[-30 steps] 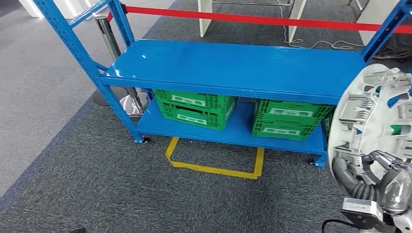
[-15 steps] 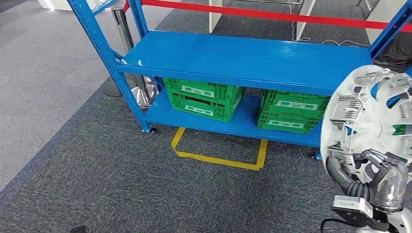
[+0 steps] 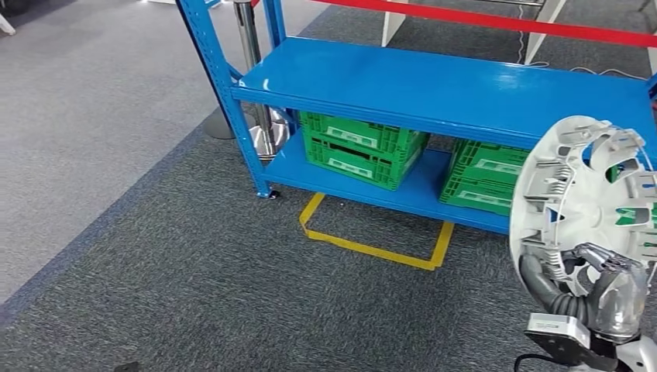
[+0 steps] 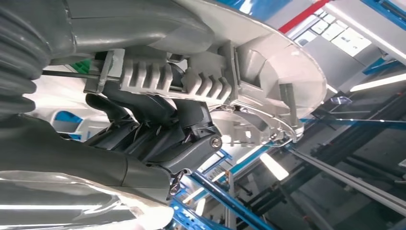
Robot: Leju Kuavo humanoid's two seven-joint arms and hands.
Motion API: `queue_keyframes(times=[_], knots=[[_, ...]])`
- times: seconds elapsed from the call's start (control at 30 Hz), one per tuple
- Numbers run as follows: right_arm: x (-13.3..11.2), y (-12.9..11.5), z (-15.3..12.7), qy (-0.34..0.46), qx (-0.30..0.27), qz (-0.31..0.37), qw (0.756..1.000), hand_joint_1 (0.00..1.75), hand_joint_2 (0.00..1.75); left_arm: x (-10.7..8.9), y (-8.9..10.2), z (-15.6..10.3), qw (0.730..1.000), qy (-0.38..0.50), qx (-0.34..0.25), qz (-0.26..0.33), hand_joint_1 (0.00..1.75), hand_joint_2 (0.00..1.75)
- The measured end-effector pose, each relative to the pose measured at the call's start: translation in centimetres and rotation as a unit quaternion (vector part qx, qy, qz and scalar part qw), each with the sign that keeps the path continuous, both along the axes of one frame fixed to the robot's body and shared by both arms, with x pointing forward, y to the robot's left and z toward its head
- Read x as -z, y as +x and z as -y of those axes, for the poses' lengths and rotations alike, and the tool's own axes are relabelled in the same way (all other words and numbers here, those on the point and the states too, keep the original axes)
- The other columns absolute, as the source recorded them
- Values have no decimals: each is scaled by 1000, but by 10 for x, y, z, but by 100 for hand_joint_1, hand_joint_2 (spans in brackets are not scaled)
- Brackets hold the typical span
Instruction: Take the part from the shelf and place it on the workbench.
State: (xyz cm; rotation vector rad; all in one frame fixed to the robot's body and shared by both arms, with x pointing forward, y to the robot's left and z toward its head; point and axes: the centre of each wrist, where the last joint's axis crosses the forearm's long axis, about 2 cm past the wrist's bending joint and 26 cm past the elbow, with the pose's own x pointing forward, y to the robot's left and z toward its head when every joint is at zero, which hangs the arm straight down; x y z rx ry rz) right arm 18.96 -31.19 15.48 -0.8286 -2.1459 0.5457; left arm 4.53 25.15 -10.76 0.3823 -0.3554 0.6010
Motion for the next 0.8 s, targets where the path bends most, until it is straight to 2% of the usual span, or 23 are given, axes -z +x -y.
queue_keyframes(times=[0.8], knots=[[5, -4, -2, -7, -4, -15, 1000, 175, 175, 0, 0, 1, 1000, -3, 0, 0, 0, 175]])
